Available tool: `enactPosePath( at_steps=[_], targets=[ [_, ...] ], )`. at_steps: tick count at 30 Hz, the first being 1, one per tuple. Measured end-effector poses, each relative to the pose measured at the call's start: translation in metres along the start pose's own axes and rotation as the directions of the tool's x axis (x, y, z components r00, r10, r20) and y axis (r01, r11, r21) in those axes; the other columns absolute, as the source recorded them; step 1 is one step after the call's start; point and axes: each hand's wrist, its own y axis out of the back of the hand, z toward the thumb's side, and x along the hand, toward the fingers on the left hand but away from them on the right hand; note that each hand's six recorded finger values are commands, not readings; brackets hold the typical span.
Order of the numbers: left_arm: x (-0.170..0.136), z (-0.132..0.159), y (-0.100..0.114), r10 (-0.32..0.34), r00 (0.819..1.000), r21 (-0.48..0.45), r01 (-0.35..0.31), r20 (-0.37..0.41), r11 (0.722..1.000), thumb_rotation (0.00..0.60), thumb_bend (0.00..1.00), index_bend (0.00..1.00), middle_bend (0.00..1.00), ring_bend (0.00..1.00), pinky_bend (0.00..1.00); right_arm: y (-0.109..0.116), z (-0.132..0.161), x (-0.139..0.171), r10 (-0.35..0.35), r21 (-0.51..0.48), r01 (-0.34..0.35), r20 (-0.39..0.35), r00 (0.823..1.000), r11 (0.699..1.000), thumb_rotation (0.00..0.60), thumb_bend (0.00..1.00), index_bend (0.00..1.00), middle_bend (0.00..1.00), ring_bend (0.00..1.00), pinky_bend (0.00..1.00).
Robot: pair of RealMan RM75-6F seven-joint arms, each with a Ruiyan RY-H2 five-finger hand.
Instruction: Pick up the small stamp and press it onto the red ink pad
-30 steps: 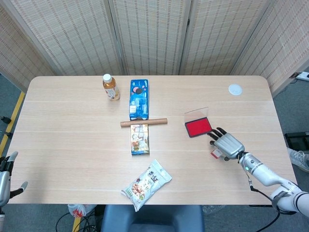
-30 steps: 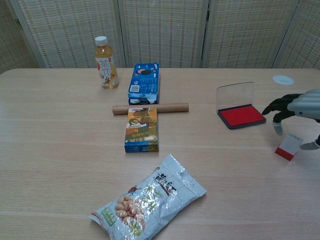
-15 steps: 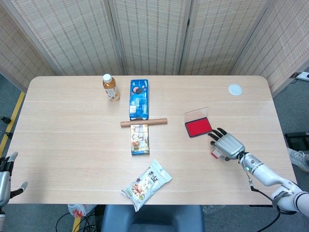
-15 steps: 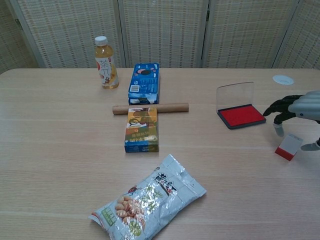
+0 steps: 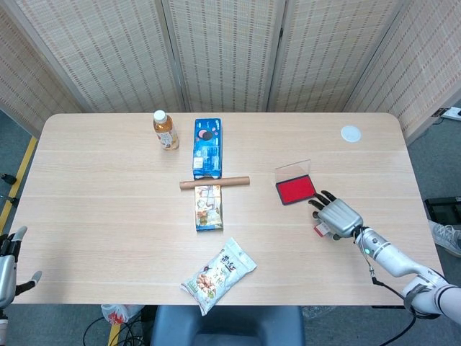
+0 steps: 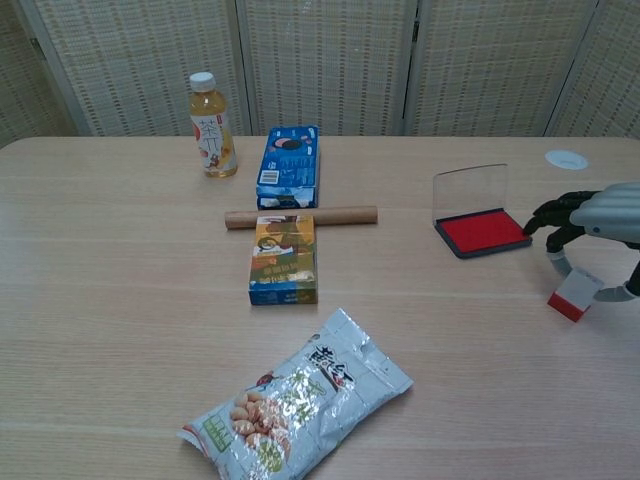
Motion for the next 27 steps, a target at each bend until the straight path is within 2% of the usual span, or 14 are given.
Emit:
enactPosePath(
  at_steps=[5,11,13,15,18,21,27],
  targets=[
    [0.0,0.0,0.0,0.0,1.0,-0.003,0.0,0.007,1.0,0.6,0.23,0.09,0.2,0.14,0.31,0.002,0.0,0.001,-0.018,0.011,0.018,0.006,1.0,1.0,0.6,0.28,0.7,0.27,0.01,0.0],
    [0.0,0.001,0.0,-0.003,1.0,-0.006,0.003,0.014,1.0,0.6,0.23,0.08,0.2,0.14,0.31,0.014,0.0,0.003,-0.082,0.001,0.082,0.015,0.996,0.997,0.6,0.27,0.8,0.53,0.19,0.02],
    [0.0,0.001,0.0,-0.005,1.0,-0.007,0.005,0.015,1.0,0.6,0.23,0.08,0.2,0.14,0.31,0.021,0.0,0.003,-0.111,-0.008,0.111,0.021,0.994,0.994,0.6,0.27,0.81,0.59,0.26,0.12],
    [0.0,0.001,0.0,-0.007,1.0,-0.008,0.007,0.016,1.0,0.6,0.23,0.08,0.2,0.14,0.31,0.026,-0.001,0.002,-0.126,-0.016,0.126,0.029,0.992,0.992,0.6,0.27,0.81,0.67,0.39,0.35],
    [0.001,0.001,-0.001,-0.012,1.0,-0.008,0.012,0.018,1.0,0.6,0.23,0.08,0.2,0.14,0.31,0.032,-0.002,-0.001,-0.128,-0.026,0.129,0.041,0.991,0.991,0.6,0.28,0.82,0.8,0.6,0.6],
    [0.001,0.002,-0.002,-0.02,1.0,-0.007,0.021,0.021,1.0,0.6,0.23,0.08,0.2,0.14,0.31,0.037,-0.003,-0.009,-0.112,-0.029,0.114,0.058,0.992,0.993,0.6,0.28,0.86,0.89,0.7,0.7],
    [0.002,0.003,-0.001,-0.028,0.999,-0.024,0.029,0.039,0.999,0.6,0.23,0.08,0.2,0.14,0.31,0.047,-0.007,-0.029,-0.059,-0.074,0.067,0.115,0.992,0.995,0.6,0.29,0.89,0.97,0.76,0.75]
  ],
)
